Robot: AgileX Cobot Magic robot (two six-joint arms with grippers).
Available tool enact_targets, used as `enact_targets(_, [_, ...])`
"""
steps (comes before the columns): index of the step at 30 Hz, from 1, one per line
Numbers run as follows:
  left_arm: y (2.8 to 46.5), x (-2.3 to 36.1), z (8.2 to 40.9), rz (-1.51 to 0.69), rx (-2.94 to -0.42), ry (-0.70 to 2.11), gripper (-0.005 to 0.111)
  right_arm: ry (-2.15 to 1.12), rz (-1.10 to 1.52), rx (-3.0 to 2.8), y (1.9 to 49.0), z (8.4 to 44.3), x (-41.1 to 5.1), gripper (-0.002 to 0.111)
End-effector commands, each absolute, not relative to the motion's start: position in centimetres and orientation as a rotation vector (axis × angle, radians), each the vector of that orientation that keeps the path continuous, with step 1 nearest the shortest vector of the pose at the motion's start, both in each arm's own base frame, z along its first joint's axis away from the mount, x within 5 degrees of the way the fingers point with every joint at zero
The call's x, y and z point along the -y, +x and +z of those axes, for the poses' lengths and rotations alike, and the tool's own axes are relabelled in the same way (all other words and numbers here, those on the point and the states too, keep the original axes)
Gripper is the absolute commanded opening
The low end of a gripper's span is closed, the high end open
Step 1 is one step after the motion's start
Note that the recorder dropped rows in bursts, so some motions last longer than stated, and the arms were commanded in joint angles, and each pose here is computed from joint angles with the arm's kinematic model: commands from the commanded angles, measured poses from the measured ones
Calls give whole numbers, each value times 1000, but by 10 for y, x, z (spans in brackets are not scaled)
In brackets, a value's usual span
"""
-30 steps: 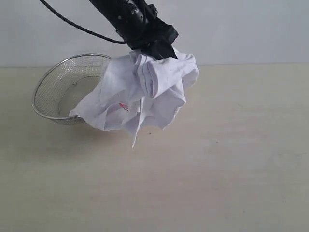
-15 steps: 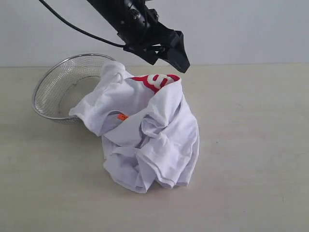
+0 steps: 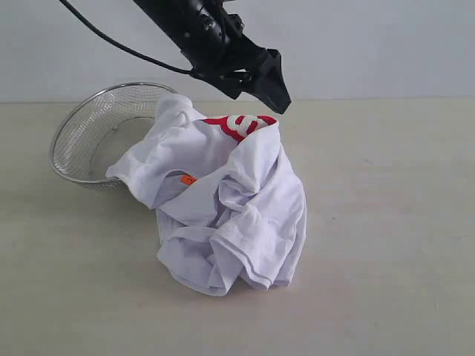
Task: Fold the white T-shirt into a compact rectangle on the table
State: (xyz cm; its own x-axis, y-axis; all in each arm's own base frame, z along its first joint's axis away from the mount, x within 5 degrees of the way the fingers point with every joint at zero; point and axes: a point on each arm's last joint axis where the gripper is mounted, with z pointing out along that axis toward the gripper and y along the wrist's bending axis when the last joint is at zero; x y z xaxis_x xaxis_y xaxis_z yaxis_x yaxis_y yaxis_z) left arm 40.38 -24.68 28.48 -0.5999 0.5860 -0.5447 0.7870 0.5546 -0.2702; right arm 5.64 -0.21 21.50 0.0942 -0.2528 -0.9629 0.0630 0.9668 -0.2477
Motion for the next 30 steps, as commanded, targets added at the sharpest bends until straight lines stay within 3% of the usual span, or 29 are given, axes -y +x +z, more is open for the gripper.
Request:
enact_targets(1, [403, 235, 289, -695, -2409, 1170, 94, -80, -162, -1199, 50, 238, 1, 0])
enact_targets(4, [406, 222, 296, -694, -2419, 1122, 94, 113, 39, -1173, 49, 240, 5, 0])
enact_targets(12, [417, 175, 330, -783, -2376, 909, 94, 242, 146, -1494, 86, 240, 6, 0])
enact_targets(16, [422, 152, 340, -830, -2360, 803, 94, 251, 130, -1644, 127, 259, 7, 0])
enact_targets(21, [434, 106, 343, -761, -2368, 699, 94, 173, 65, -1981, 226, 277, 9, 0])
enact_targets(24, [438, 85, 341, -686, -2379, 689, 94, 172, 60, -1882, 265, 286, 11, 0])
enact_targets(30, [446, 58, 334, -630, -2376, 690, 94, 168, 58, -1874, 276, 290, 11, 0])
